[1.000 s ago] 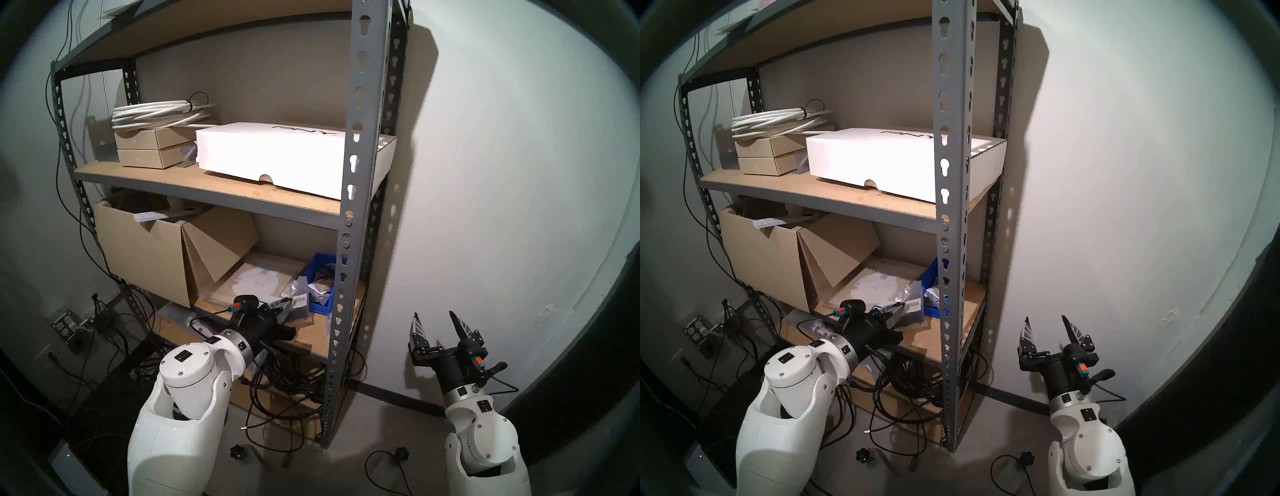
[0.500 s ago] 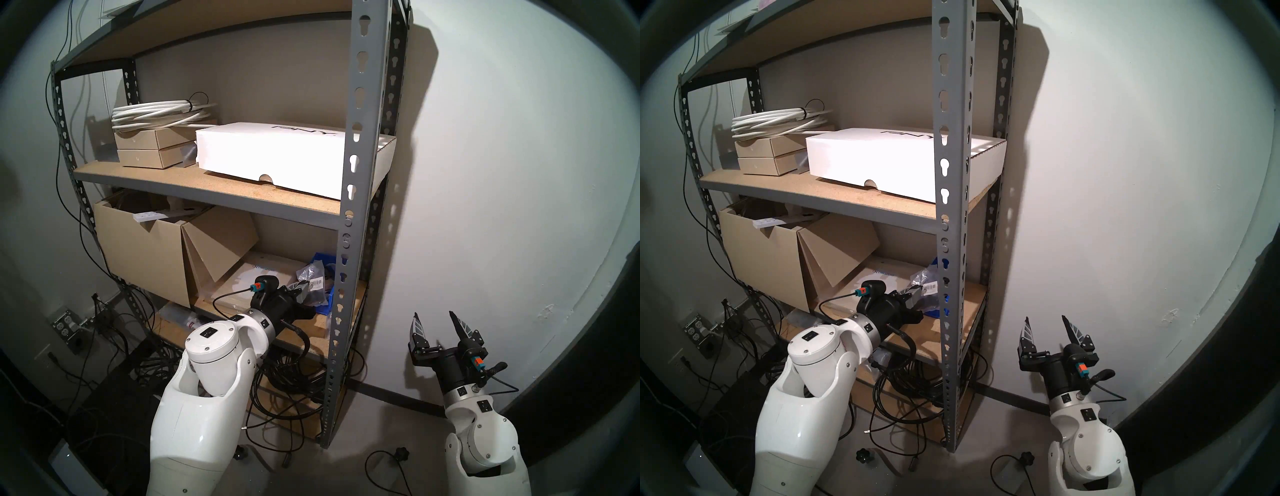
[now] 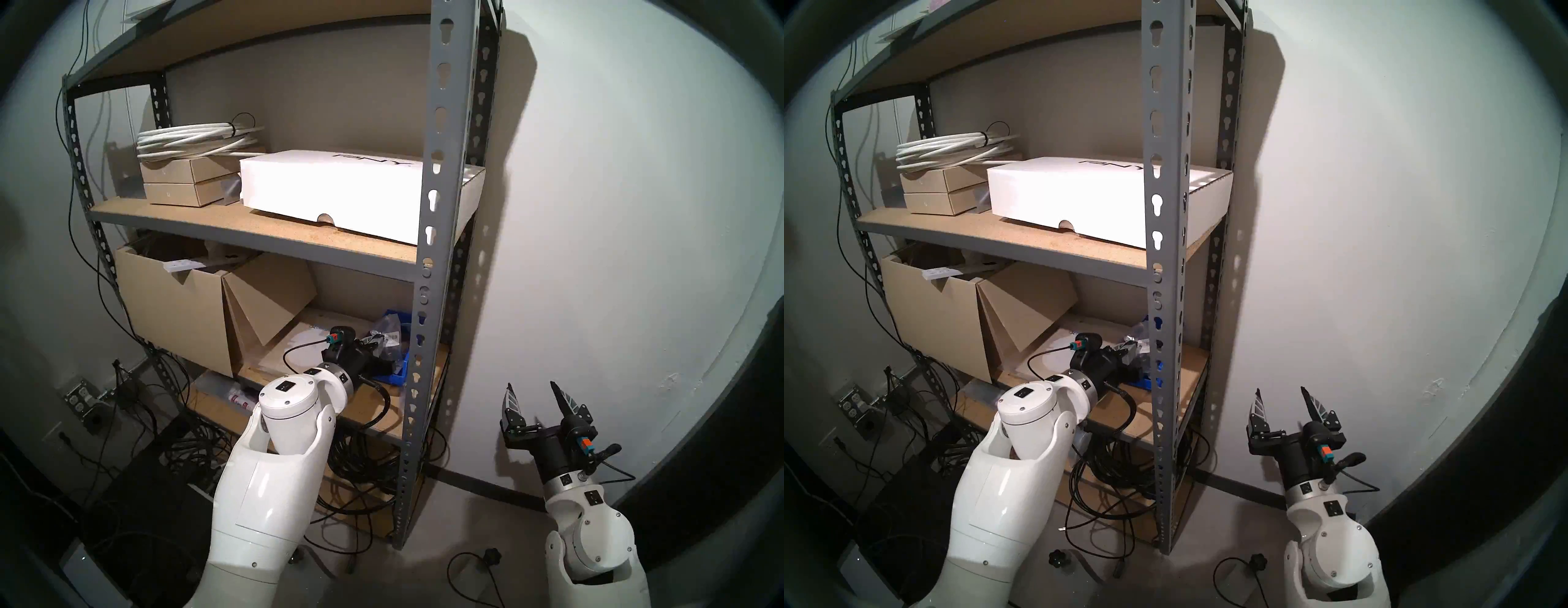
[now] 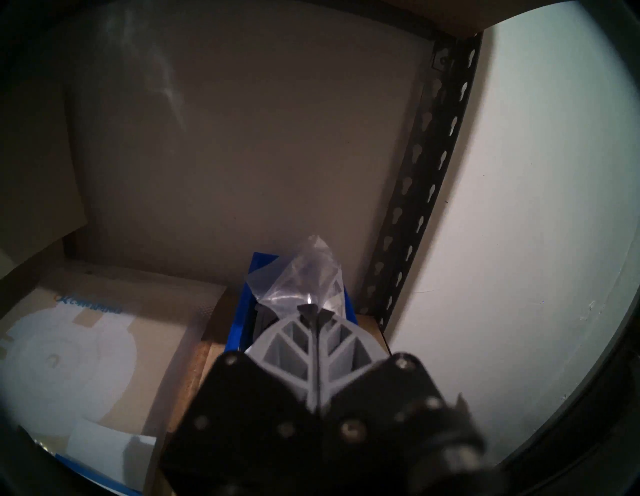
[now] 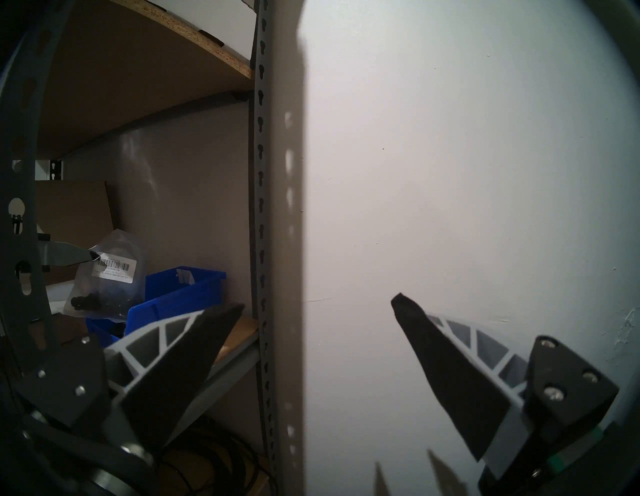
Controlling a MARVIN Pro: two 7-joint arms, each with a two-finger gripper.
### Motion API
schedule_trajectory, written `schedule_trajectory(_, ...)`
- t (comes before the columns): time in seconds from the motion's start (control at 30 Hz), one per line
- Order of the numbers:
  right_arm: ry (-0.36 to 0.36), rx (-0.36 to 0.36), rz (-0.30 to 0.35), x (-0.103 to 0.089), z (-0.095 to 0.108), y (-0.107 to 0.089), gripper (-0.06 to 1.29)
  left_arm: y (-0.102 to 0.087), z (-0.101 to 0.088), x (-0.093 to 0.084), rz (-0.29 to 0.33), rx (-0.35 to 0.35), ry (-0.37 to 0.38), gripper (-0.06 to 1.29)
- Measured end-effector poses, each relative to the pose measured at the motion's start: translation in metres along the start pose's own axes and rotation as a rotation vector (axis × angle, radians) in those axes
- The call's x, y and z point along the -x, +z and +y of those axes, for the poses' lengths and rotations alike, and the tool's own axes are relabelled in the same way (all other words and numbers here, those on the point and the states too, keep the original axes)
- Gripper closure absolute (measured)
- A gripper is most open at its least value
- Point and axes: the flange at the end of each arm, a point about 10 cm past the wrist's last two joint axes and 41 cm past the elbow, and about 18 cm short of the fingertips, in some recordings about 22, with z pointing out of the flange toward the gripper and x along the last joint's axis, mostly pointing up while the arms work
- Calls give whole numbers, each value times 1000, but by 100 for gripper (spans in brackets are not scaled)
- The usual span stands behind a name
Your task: Organize the rack shelf by putting things into a case
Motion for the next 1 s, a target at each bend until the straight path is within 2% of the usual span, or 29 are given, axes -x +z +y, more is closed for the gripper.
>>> schedule_trajectory(0.27,0,0,0,0,0,0,-2,13,-6,2,0,-4,7,125)
schedule_trajectory(0.67,0,0,0,0,0,0,-2,16,-4,-1,10,29,16,125)
schedule_trajectory(0.73,0,0,0,0,0,0,-2,16,-4,0,11,29,17,120)
schedule_trajectory(0.77,0,0,0,0,0,0,-2,17,-4,0,11,28,20,107)
schedule_trajectory(1.0,0,0,0,0,0,0,-2,20,-7,0,19,23,36,98)
